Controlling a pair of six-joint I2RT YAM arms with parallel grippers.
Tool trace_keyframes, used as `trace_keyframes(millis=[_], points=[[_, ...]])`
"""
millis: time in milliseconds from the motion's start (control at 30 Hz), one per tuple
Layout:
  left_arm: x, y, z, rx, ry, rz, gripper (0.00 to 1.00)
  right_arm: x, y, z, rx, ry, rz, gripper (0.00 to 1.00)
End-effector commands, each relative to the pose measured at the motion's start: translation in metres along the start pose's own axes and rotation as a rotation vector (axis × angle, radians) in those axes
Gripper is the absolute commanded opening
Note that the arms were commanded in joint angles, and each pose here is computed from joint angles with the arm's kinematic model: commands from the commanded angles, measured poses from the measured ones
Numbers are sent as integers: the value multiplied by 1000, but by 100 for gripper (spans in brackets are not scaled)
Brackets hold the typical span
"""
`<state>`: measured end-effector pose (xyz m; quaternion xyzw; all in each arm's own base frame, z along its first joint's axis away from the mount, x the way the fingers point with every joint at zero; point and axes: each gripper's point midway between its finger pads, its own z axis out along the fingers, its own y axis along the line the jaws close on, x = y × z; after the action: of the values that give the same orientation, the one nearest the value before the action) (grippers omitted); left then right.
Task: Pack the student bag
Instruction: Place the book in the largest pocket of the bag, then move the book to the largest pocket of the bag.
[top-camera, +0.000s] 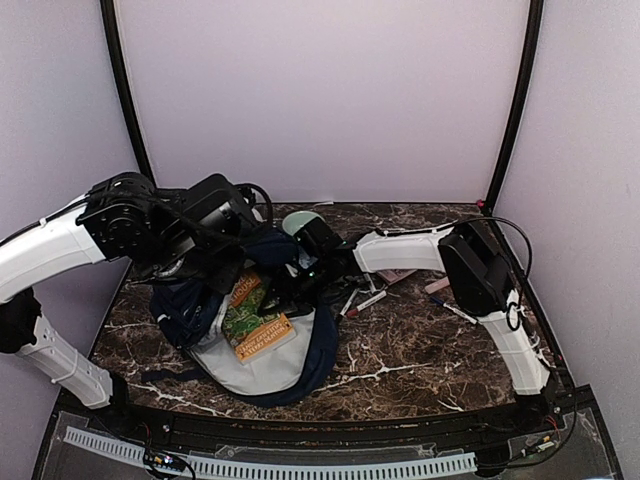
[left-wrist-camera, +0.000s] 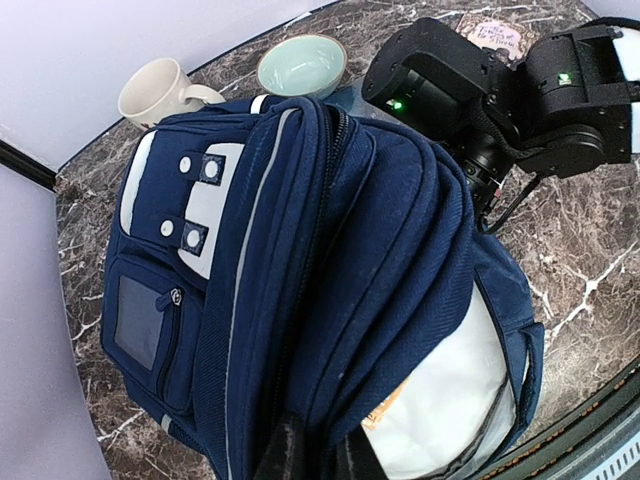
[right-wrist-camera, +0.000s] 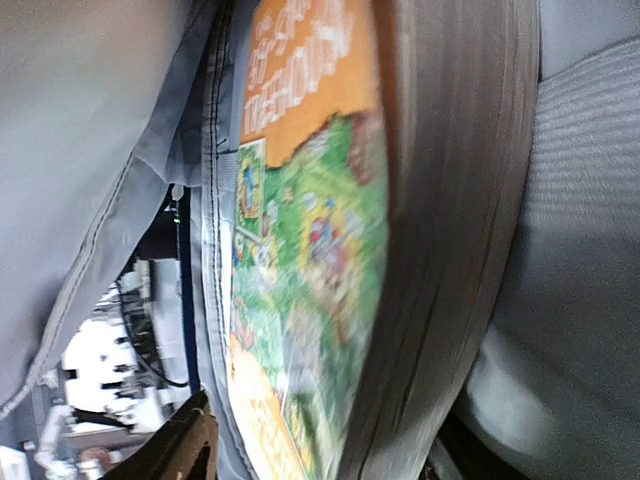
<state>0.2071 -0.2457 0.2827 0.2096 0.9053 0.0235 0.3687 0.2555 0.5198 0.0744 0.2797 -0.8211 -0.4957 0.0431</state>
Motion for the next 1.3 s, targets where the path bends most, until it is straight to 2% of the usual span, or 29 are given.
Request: trace_keyframes(millis=[0,333,467,633,767,867,1000,1133,1267], points=[[-9,20,-24,27,-108,-98,0,6,3,-20,160,-38,-145,67],[-1,22,-19,32,-124,-106,0,45,-1,-41,367,6,-387,72],[-3,15,-15,56,-129,-163,0,69,5,-45,386,39,-521,73],[0,13,-10,85,-178,-230,0,117,-14,-37,412,223,-661,63],[-1,16,-14,88,-178,-257,0,137,2,-38,427,244,-797,57],[5,16,-9,74,-157,-253,0,137,9,-35,526,237,-967,56],[10,11,-3,89,-152,-276,0,118,18,-34,671,216,-1108,52],[6,6,-1,99,-158,-278,0,99,12,-32,773,188,-1137,59],[2,0,0,98,-147,-251,0,91,-7,-25,844,199,-1129,61]])
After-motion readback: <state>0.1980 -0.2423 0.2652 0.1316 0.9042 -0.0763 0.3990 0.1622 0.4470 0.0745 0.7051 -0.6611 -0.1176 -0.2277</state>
